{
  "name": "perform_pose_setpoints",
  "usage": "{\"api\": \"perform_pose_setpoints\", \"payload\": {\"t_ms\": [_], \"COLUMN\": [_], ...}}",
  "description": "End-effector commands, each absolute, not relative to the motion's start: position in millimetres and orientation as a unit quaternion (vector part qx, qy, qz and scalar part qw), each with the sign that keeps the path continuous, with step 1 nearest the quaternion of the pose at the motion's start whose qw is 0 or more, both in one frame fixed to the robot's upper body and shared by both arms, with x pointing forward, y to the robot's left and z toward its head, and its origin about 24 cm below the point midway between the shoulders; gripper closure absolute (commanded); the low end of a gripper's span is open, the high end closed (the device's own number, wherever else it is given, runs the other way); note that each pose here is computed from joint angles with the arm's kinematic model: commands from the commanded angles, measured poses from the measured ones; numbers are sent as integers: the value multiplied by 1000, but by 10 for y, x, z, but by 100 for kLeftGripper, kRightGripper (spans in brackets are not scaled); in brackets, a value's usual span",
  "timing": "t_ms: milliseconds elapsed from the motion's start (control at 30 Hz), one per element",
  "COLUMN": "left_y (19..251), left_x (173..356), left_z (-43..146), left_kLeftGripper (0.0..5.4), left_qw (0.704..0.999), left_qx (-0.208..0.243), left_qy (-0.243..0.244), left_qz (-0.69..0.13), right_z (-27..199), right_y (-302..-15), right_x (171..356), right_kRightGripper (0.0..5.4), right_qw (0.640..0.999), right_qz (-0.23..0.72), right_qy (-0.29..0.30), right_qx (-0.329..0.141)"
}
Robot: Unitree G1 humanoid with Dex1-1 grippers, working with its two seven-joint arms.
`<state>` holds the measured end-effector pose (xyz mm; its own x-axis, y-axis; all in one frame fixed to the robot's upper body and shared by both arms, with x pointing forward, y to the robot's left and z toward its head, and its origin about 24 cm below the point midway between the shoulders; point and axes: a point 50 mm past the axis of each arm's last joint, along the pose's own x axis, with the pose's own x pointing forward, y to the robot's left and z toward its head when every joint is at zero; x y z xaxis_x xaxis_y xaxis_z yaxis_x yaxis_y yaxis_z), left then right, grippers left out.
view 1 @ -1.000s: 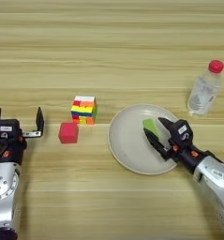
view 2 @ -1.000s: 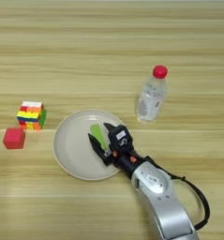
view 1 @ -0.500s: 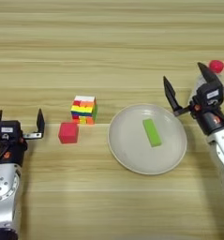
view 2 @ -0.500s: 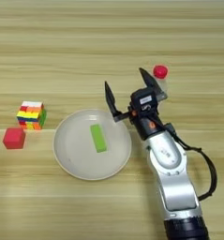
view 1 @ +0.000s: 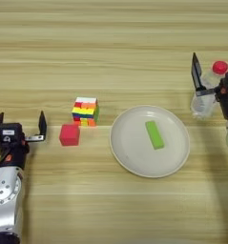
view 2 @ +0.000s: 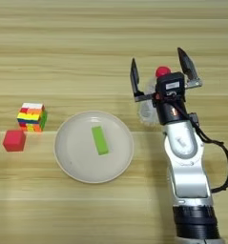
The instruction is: Move the objects on the table
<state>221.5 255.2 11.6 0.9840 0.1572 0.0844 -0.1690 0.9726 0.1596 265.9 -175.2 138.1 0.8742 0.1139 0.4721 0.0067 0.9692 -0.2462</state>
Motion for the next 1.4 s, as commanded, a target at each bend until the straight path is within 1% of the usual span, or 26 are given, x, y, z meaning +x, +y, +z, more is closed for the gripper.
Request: {"api": "perform_pose_setpoints", "payload": {"t_ms": [33,233,367,533,667,967,1400], "left_y": [2535,2523,2517,2515,2513,2508,2504], "left_x": [2230,2231,2233,2234,2234,2225,2216], "left_z": [111,108,106,102,101,99,102], "left_kLeftGripper": [0,0,0,0,0,0,0], "left_qw": [993,993,993,993,993,993,993], "left_qx": [85,85,85,85,85,85,85], "left_qy": [-32,-32,-32,-31,-31,-31,-31], "left_qz": [78,77,77,77,77,76,78], "right_z": [1329,1148,1074,985,949,890,781], "right_y": [-1852,-1997,-2074,-2117,-2113,-2049,-2038], "right_x": [2758,2889,2952,3012,3033,3039,3073], "right_kRightGripper": [1,1,1,1,1,1,1], "right_qw": [967,984,989,992,993,995,997], "right_qz": [12,-4,-13,-14,-9,14,18], "right_qy": [-227,-170,-147,-124,-115,-99,-69], "right_qx": [-116,-58,-31,-8,-1,0,-4]}}
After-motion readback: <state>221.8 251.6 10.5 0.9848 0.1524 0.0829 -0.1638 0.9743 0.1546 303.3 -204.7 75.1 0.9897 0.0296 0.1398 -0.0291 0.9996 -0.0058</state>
